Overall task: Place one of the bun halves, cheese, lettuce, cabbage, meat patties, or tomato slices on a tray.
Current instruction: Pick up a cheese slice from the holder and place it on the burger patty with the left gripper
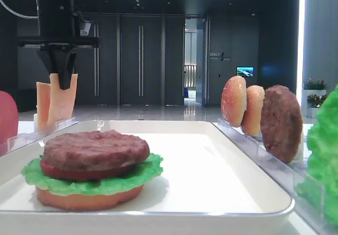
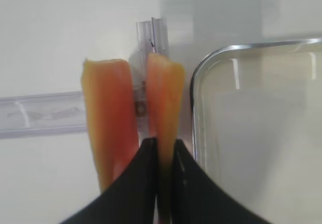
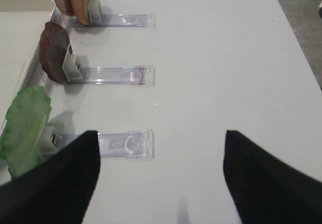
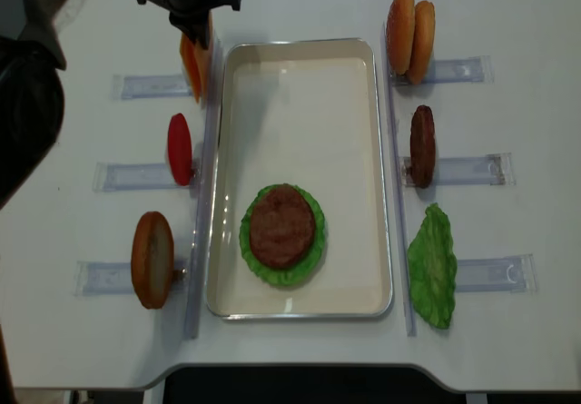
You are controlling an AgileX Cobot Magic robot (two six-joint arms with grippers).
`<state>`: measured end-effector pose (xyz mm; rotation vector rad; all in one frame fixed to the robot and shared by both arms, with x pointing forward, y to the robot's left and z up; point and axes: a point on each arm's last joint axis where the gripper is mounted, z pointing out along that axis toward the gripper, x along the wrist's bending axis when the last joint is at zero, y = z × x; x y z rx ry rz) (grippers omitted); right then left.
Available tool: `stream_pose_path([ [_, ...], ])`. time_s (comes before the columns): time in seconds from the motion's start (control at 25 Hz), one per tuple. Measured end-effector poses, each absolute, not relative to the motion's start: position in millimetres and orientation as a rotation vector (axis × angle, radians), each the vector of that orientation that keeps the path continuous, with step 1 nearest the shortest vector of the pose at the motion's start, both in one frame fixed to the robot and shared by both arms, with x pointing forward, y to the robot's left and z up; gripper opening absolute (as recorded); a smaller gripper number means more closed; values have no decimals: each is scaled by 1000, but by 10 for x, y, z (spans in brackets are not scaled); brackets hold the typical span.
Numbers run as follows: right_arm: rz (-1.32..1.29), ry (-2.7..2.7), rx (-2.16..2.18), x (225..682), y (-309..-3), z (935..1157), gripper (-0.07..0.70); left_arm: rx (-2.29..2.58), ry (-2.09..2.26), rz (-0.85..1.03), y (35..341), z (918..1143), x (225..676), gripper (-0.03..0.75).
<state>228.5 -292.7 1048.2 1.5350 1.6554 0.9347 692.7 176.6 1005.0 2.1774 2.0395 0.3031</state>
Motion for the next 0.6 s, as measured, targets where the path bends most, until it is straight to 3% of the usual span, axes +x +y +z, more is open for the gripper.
stream_pose_path([
  [0.28,935,1655,1535,2285,-2927,10482,490,2096,1994,249,1758,10375,6829,34],
  [0.52,936,1656,1535,2285,-2926,10482,490,1998,1941,178,1762,10797,6599,34],
  [0.6,936,1656,1535,2285,-2926,10482,490,1990,1942,114,1758,10826,6473,34],
])
